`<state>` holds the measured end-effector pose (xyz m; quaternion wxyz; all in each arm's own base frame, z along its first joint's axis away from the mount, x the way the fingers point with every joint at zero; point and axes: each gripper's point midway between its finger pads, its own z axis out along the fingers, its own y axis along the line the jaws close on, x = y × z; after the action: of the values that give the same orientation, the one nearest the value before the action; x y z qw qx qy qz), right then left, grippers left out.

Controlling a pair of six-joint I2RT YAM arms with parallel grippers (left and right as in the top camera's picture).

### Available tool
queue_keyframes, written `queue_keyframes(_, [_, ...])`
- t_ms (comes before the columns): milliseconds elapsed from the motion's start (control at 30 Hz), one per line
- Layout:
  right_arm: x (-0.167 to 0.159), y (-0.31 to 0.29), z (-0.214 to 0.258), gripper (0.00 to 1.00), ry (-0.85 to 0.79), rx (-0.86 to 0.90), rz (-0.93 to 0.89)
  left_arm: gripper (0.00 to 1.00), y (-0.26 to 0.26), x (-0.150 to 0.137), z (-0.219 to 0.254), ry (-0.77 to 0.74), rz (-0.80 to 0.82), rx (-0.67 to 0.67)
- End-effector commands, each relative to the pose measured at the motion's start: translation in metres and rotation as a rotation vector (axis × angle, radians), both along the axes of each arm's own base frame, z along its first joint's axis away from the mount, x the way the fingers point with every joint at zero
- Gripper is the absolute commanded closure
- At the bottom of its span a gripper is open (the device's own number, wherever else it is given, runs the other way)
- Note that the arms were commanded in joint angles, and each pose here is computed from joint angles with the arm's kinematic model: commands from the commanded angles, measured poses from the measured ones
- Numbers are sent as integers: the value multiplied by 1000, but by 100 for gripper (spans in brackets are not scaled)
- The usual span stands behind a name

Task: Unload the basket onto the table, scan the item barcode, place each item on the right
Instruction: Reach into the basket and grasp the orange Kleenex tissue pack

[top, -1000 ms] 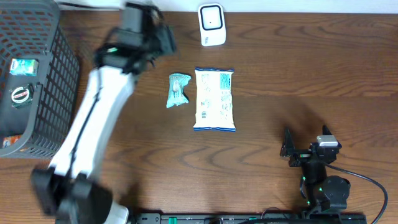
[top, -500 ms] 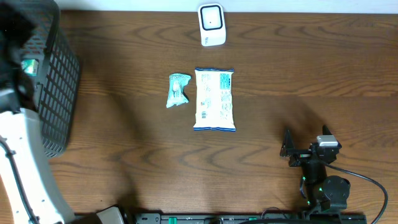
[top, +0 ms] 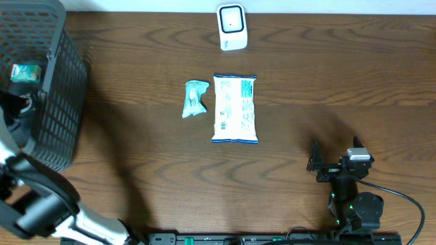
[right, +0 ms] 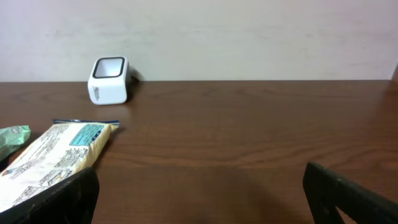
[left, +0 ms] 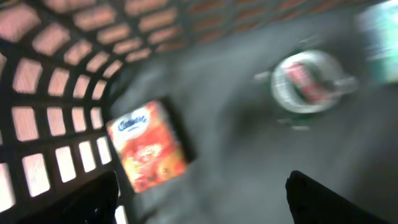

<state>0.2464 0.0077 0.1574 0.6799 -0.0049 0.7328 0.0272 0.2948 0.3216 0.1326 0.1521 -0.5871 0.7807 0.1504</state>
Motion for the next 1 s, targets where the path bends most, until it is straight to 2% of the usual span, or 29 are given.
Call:
queue_keyframes(0, [0,-3,-1,1,1,-1,-12,14,8,-18,-34,149,60,-1])
queue_keyframes(67, [0,-3,-1,1,1,-1,-12,11,8,-24,-60,227,58,-33])
queue_keyframes(367, [0,-3,-1,1,1,-1,-12,11,4,-33,-120,338,54,-125])
queue_keyframes(400, [0,-3,-1,1,2,-1,-12,18,4,-34,-123,343,55,-130])
queue_keyframes(433, [0,-3,-1,1,1,-1,-12,34,3,-36,-126,350,57,-137])
queue_keyframes(467, [0,-3,-1,1,1,-1,-12,41,4,-37,-127,351,59,-139])
queue_keyframes(500, [0,-3,-1,1,1,-1,-12,58,4,-37,-127,351,59,-139])
queue_keyframes(567, [0,-3,-1,1,2,-1,-12,76,5,-36,-126,347,60,-136])
queue_keyframes(600, [0,-3,-1,1,1,-1,-12,81,5,-36,-124,343,60,-132])
queue_keyframes(633, [0,-3,-1,1,1,-1,-12,92,6,-35,-120,336,60,-128])
queue_keyframes(800, [0,-3,-1,1,1,-1,-12,93,18,-14,-58,189,64,-39])
queue_keyframes(900, [0,-3,-1,1,1,-1,-12,93,21,8,17,-65,123,48])
queue_keyframes(967, [0,-3,-1,1,1,-1,-12,93,13,22,80,-299,133,96])
